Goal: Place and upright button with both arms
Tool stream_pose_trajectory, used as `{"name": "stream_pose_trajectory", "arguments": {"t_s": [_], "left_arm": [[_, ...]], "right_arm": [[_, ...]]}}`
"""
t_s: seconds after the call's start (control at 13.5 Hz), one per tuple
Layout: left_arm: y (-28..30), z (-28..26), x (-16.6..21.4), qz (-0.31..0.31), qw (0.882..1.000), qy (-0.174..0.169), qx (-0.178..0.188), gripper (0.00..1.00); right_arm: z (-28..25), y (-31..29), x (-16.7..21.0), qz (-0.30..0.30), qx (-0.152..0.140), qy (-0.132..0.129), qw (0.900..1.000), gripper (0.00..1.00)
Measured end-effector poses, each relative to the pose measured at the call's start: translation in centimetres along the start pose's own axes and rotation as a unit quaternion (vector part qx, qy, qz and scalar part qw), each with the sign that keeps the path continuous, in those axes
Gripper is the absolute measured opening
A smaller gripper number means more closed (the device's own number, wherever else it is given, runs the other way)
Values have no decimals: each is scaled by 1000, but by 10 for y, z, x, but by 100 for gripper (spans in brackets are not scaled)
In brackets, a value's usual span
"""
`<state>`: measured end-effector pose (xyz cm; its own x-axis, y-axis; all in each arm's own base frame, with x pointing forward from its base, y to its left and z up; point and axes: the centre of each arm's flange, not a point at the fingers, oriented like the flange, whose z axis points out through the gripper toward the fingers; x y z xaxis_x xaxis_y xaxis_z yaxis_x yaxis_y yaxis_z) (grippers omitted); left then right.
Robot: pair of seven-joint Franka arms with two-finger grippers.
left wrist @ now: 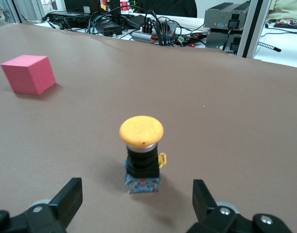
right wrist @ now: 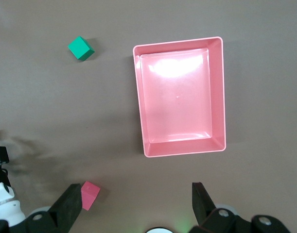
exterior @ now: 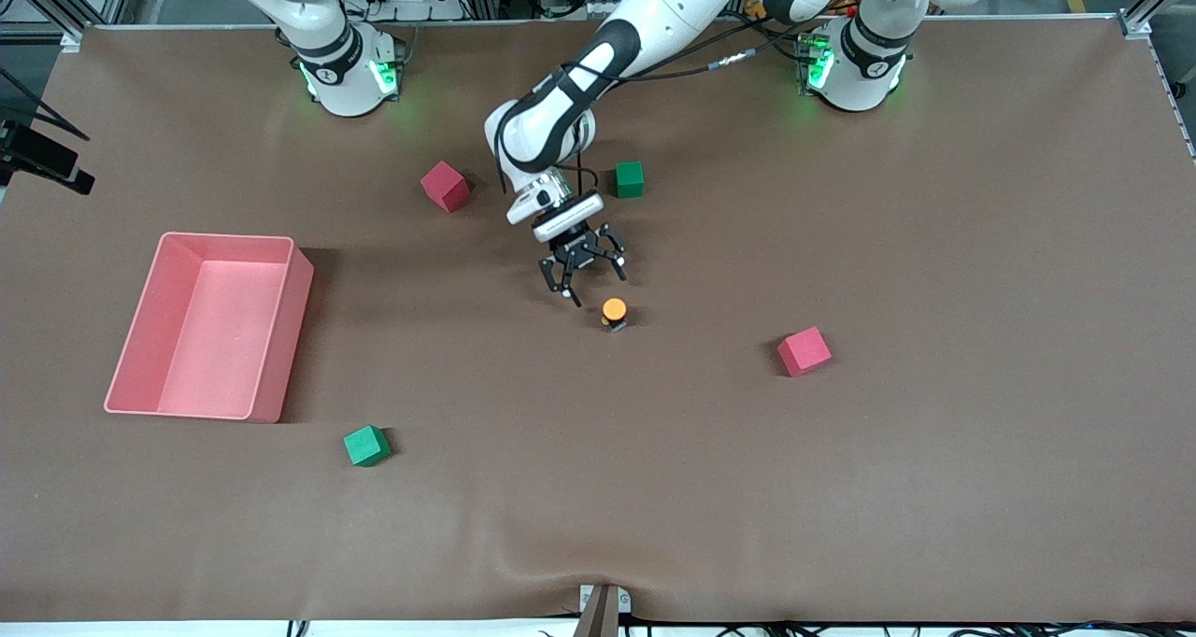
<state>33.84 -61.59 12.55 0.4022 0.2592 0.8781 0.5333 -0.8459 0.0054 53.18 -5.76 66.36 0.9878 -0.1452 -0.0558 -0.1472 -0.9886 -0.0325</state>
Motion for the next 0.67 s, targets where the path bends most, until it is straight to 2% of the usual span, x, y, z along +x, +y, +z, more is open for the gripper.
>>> {"name": "stream_pose_trajectory", "arguments": {"t_s": [0.15,0.3,0.52,0.67], "left_arm": [[0,-20,10,7,1000,-23,11,100],[5,-42,43,33,998,-56,27,100],[12,-68,125,47,991,-121,42,100],[13,-60,188,45,984,-164,52,100]], "right_arm": [[0,0,0,0,0,0,1000,100],[0,0,0,0,0,0,1000,100],[0,0,0,0,0,0,1000,100],[0,0,0,0,0,0,1000,100]]}}
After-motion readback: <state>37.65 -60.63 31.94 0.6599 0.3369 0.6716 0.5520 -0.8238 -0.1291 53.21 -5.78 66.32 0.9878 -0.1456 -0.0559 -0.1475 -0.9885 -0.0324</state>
